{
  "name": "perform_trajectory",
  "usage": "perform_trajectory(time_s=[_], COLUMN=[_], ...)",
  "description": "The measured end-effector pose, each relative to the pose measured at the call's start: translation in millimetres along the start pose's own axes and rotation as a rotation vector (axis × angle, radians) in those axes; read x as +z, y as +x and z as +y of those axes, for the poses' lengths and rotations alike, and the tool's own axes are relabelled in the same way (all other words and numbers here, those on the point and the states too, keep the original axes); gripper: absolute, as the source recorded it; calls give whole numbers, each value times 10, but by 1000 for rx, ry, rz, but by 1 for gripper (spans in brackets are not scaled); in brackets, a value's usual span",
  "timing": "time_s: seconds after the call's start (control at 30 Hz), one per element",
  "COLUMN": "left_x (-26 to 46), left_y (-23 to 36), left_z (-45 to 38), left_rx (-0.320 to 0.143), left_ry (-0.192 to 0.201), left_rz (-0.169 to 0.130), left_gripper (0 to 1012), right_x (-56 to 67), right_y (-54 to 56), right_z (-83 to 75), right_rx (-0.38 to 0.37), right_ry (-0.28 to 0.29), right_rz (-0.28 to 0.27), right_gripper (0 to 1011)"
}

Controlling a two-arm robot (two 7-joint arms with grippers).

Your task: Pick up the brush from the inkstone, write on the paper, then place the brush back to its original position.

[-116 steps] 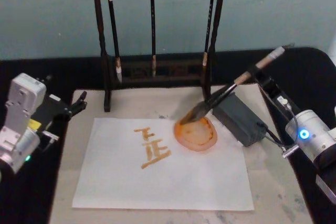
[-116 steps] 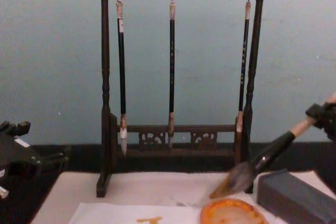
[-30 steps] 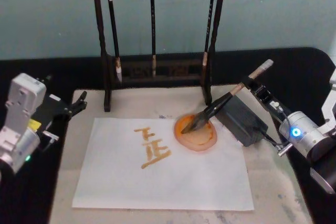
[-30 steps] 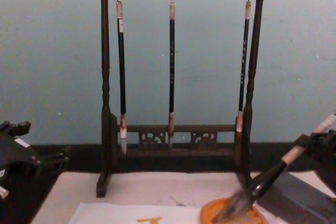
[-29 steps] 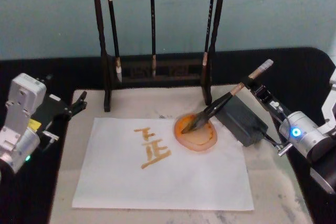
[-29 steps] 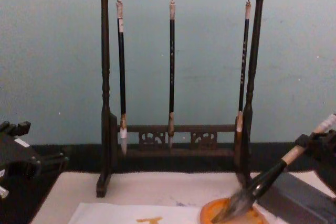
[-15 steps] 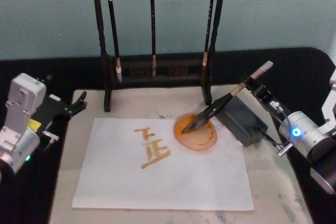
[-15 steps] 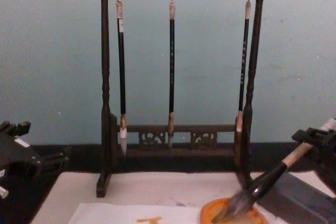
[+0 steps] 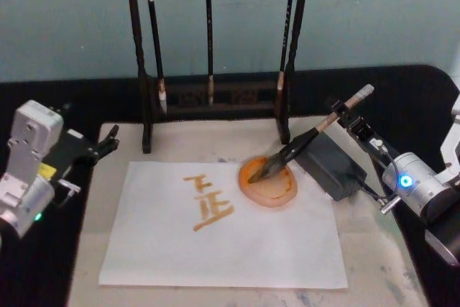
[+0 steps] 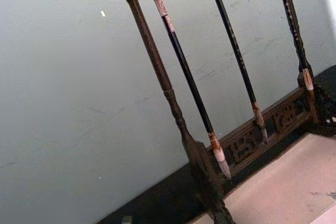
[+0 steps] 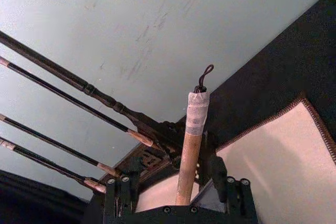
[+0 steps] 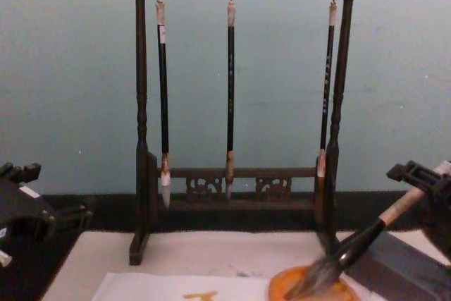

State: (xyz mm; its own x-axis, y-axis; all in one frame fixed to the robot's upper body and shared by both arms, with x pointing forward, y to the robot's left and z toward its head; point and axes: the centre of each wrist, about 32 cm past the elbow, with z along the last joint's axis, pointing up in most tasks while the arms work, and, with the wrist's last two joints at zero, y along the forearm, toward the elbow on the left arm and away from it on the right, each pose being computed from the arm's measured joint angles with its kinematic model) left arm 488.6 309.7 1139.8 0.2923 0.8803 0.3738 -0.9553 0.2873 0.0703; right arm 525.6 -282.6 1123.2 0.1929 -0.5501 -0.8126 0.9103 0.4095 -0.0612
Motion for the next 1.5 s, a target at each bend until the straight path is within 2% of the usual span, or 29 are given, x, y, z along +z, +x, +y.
perform_trajectory(time_s=[0.2, 0.67, 0.93, 1.1, 1.2, 1.23, 1.33, 1.37, 1.5], left_x=[0, 0, 0, 0, 0, 0, 0, 0, 0], left_y=[0, 0, 0, 0, 0, 0, 0, 0, 0], left_z=[0, 0, 0, 0, 0, 0, 0, 0, 0], left_rx=[0, 0, 0, 0, 0, 0, 0, 0, 0], left_ry=[0, 0, 0, 0, 0, 0, 0, 0, 0], left_rz=[0, 0, 0, 0, 0, 0, 0, 0, 0], left_gripper=[1010, 1010, 1010, 1010, 1010, 1010, 1010, 1010, 1010], right_x=[0, -2, -16, -46, -80, -80, -119, -119, -172], right_y=[0, -1, -57, -111, -170, -170, -248, -248, -345], right_z=[0, -13, -183, -349, -443, -443, -497, -497, -502], right_rx=[0, -1, -13, -27, -34, -34, -34, -34, -38], right_ry=[0, -2, 6, 16, 31, 31, 52, 52, 81], right_rz=[0, -3, -11, -32, -79, -79, -146, -146, -253], right_gripper=[1000, 1000, 1000, 1000, 1000, 1000, 1000, 1000, 1000])
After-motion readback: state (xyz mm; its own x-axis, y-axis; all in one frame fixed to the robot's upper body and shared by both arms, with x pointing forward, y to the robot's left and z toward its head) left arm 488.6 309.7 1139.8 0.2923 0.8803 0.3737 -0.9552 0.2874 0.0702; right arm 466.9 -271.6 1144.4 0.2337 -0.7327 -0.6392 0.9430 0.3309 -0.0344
